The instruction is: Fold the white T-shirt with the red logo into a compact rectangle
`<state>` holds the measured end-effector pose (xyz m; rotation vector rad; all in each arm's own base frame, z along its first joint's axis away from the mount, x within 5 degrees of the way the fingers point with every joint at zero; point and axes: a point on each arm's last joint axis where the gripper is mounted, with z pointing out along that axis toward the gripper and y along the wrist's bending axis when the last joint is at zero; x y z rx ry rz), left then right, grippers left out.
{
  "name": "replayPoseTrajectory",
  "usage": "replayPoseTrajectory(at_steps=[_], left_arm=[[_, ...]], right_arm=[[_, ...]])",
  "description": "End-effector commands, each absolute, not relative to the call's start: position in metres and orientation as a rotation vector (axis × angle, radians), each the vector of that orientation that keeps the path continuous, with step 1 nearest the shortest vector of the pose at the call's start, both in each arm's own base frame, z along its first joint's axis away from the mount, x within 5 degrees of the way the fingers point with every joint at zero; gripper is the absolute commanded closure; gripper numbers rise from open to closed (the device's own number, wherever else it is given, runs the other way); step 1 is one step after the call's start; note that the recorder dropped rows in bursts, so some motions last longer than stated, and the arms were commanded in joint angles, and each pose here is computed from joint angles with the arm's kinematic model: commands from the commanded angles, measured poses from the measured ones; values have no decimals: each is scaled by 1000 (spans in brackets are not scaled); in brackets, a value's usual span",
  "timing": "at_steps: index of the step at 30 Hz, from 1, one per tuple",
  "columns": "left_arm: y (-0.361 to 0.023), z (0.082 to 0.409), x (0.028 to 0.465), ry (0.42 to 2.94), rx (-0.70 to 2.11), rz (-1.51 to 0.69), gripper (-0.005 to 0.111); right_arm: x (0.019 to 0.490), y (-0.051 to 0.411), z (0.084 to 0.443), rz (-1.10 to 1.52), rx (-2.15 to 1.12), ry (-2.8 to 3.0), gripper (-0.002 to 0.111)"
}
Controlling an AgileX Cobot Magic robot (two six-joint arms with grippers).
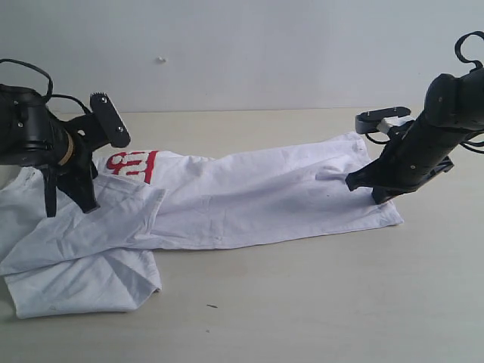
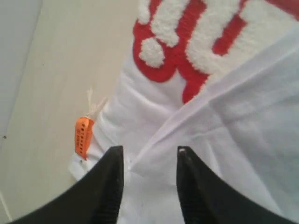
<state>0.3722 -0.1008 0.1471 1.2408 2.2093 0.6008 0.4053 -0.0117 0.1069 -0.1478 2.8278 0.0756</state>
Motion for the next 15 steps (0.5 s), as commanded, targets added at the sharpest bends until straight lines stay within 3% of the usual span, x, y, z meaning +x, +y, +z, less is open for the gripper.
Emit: replayPoseTrajectory(at_steps=[1, 6, 9, 15], left_arm=[[-93, 160, 377, 2218, 1067, 682, 68], [-84, 173, 370, 2324, 793, 684, 68], [-94, 177, 361, 2413, 748, 468, 68], [-132, 187, 324, 2583, 921, 55, 68]], right_arm=[[405, -11, 105, 68, -170, 2831, 108], [405, -11, 105, 70, -168, 2831, 108], [405, -11, 105, 70, -168, 2831, 108], [404, -11, 105, 72, -164, 2835, 108]])
